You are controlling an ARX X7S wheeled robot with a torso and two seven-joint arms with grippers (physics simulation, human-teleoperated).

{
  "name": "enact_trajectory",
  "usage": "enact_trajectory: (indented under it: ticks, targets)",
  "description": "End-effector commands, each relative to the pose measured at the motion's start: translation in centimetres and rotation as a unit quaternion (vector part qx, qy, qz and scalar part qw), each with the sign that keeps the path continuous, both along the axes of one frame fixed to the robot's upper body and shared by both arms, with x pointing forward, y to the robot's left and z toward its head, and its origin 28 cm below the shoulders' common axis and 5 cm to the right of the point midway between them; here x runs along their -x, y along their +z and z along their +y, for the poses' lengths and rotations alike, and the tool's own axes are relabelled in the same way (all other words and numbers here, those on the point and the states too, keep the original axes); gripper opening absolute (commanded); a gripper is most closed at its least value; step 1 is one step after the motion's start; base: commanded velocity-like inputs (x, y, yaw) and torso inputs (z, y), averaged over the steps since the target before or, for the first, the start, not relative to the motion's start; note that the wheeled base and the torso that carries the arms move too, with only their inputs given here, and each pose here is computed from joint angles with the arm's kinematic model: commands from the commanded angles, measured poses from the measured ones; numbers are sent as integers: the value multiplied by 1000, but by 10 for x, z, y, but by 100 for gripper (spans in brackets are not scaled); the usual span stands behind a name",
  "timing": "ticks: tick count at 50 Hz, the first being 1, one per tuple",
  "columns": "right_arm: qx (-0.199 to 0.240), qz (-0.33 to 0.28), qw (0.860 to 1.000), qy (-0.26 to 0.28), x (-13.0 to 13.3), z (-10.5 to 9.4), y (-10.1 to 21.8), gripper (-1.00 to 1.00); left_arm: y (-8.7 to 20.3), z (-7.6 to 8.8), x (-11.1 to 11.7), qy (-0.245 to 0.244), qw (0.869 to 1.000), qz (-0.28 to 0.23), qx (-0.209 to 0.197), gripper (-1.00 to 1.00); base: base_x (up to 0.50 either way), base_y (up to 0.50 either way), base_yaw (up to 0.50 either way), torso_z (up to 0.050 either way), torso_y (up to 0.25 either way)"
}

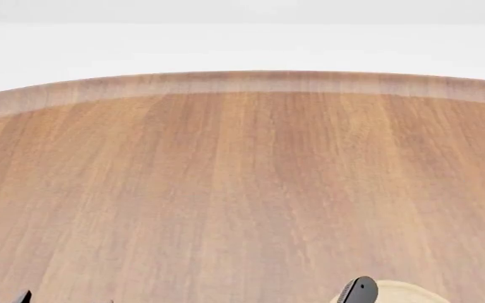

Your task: Put the chocolate pudding to the left of the plate.

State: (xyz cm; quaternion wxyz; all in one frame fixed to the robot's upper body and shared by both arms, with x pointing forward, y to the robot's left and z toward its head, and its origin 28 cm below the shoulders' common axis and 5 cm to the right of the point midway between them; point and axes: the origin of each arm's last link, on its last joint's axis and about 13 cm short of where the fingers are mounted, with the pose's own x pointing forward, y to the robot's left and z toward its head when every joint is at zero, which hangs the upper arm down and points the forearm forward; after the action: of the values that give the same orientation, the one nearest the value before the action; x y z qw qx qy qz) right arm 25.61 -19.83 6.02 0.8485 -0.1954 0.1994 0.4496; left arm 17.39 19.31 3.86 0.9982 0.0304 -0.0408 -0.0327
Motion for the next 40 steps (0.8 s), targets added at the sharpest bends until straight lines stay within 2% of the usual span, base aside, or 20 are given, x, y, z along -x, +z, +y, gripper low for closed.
enact_trajectory:
  ticks: [1,22,40]
  targets:
    - [0,-12,1000,4,-17,3,0,-100,-1,0,0,-1,1000,0,-1,100,0,0,0,0,0]
    - [-20,-11,1000,2,-28,7,-8,-100,-1,-2,1,-6,1000,0,-3,100,0,0,0,0,0]
    - [-31,7,999,-8,-37,10,-32,-100,-1,-1,1,-8,1000,0,-4,100,0,0,0,0,0]
